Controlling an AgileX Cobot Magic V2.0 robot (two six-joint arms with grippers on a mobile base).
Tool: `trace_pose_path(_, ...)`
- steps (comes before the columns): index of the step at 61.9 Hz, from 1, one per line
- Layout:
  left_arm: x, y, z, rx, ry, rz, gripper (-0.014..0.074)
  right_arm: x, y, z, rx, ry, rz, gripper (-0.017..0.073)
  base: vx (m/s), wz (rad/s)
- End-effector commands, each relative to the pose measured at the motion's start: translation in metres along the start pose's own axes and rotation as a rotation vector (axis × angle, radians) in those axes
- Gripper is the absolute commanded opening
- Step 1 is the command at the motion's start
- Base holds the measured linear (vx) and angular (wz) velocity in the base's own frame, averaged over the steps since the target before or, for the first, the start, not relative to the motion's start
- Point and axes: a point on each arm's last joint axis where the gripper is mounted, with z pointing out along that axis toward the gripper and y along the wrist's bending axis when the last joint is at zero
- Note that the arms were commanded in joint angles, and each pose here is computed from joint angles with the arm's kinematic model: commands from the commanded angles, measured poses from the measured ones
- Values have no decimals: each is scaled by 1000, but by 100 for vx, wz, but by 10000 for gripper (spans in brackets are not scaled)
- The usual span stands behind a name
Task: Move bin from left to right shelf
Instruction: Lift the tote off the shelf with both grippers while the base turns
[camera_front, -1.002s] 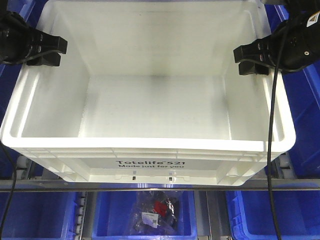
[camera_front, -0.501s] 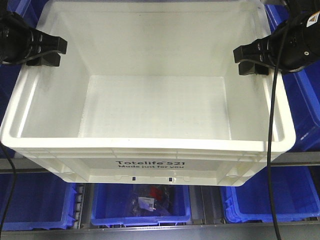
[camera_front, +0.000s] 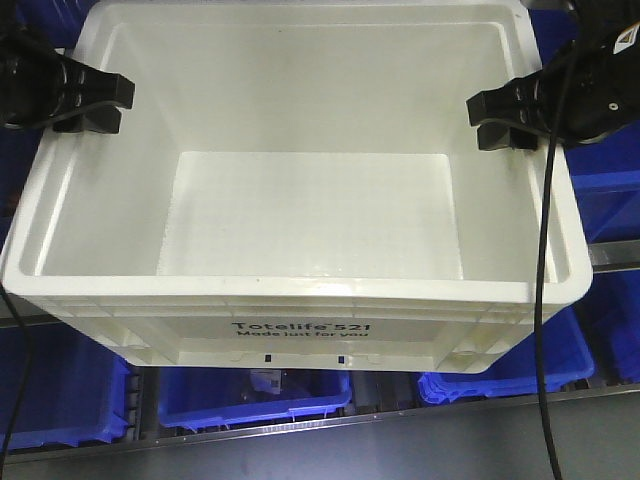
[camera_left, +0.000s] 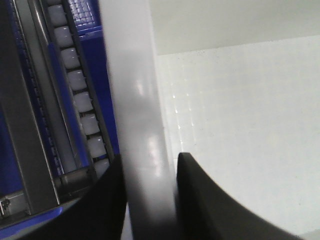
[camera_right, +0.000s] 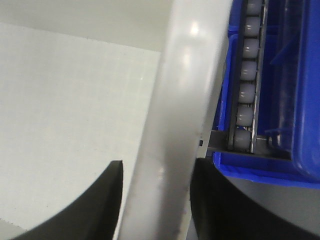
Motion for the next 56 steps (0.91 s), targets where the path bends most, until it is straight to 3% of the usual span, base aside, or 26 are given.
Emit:
trace_pose_path(1, -13, -8, -33, 27, -178, 38, -8, -14, -2, -24, 30, -159, -21, -4, -12, -17)
trace_pose_path(56, -13, -8, -33, 27, -178, 38, -8, -13, -2, -24, 30, -153, -21, -4, -10, -14)
